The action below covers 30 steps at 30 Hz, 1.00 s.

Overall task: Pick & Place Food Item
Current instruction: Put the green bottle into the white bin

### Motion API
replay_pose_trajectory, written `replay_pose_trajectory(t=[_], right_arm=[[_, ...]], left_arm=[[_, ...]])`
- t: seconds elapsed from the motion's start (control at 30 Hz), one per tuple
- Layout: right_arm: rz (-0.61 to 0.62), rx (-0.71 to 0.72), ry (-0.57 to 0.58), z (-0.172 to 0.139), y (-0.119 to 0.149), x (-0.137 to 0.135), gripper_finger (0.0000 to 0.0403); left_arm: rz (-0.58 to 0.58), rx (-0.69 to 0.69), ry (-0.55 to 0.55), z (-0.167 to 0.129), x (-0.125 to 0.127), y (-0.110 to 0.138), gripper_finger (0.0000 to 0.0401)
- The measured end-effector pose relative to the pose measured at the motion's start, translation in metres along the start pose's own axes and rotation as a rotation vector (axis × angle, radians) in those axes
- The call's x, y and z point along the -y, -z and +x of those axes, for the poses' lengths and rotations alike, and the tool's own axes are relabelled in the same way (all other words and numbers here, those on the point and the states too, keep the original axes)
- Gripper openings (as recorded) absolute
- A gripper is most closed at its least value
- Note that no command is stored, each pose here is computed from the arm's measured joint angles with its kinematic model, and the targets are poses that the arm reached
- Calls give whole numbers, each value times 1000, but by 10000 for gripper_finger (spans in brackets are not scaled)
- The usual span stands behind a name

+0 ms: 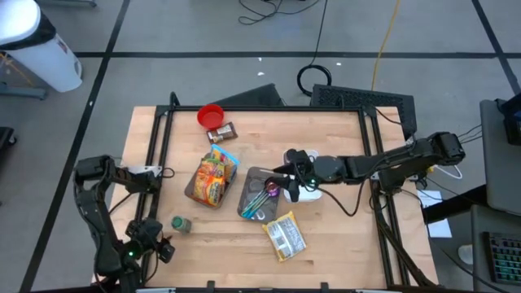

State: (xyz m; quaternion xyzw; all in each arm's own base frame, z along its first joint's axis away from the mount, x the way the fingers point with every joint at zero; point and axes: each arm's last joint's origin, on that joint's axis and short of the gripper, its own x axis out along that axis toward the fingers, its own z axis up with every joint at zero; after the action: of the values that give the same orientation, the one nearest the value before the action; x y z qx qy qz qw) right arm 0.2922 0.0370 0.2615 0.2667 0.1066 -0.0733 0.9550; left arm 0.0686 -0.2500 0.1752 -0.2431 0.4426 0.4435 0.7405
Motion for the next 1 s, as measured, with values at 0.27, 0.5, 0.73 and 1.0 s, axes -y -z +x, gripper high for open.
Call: replay_pose_trajectory(t=[0.27,0.5,0.73,1.0], right_arm=[[157,68,-76,-10,38,18,205],[170,79,-90,-11,40,19,205],[150,86,-94,-11,39,19,205],[143,79,-88,-11,40,20,205]], left_arm=[[11,53,-17,6,0,-7,271],[8,53,-14,7,5,-21,271],[-29,16,-4,16,13,-24,271],[-98,-20,60,32,27,-28,271]])
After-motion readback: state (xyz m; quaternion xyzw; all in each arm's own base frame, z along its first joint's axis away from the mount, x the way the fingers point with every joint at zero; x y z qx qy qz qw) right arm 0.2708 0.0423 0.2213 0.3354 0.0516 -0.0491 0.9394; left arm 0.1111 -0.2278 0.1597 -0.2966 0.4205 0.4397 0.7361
